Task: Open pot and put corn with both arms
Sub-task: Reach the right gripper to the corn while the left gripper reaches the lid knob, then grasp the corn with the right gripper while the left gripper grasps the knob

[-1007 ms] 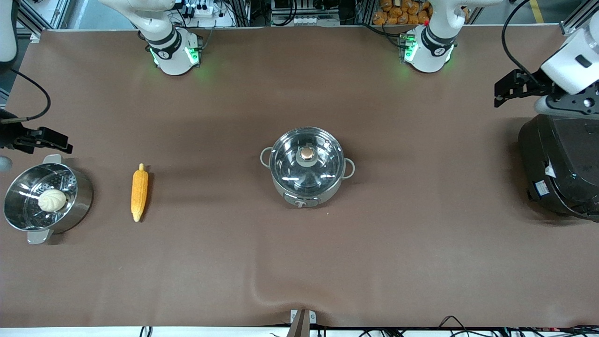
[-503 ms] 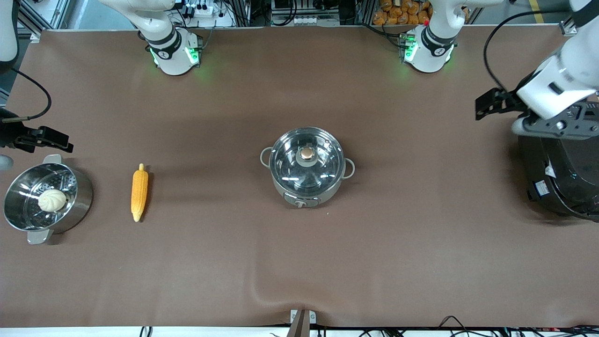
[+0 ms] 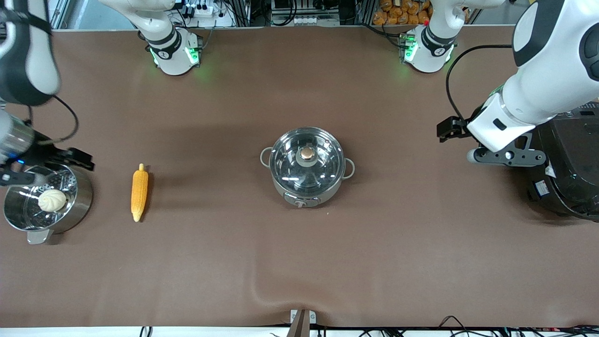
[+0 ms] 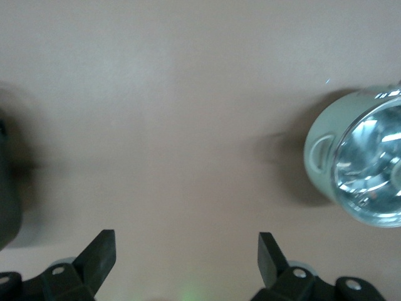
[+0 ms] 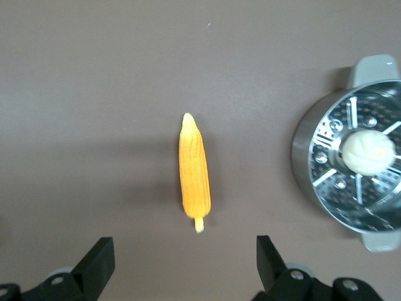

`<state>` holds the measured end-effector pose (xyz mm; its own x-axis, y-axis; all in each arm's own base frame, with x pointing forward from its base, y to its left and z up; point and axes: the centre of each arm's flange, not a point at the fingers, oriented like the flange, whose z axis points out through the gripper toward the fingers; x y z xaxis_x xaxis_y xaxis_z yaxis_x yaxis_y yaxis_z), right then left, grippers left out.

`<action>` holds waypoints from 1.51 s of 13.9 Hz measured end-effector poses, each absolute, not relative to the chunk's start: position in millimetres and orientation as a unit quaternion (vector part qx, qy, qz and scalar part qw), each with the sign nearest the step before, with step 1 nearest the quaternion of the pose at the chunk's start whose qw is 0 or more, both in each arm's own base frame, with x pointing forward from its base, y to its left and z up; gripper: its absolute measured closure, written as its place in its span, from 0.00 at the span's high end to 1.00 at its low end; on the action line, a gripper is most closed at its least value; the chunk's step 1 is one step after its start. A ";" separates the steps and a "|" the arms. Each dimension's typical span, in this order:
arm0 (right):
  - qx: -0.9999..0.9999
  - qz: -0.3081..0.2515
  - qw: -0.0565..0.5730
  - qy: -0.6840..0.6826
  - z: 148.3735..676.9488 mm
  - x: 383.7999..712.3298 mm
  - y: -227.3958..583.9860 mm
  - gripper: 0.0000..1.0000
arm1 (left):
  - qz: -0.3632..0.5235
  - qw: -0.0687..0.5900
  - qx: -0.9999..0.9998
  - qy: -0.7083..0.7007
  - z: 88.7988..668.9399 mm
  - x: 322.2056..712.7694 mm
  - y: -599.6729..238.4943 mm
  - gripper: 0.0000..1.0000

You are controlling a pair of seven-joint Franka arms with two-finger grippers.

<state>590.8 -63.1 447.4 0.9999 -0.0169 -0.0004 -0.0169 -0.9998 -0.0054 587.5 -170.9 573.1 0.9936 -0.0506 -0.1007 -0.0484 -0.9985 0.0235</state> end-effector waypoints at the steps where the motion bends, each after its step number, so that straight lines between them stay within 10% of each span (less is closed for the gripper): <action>1: -1.000 0.003 0.003 0.008 424.8 589.3 -62.1 1.00 | -0.042 0.014 0.999 -0.013 567.7 590.4 -184.8 1.00; 15: -0.999 0.024 0.003 -0.029 202.0 579.5 -56.0 1.00 | -0.019 0.023 1.000 0.005 437.1 547.4 -438.0 1.00; 21: -0.999 0.029 0.003 -0.031 194.6 579.0 -56.6 0.53 | -0.007 0.014 0.999 -0.047 393.4 514.2 -497.9 1.00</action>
<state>579.0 -56.6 194.6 0.9964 0.0622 -0.0570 0.0618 -0.9981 -0.0079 514.2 -497.9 393.4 0.9955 -0.0936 -0.0135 -0.0931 -0.9952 0.0290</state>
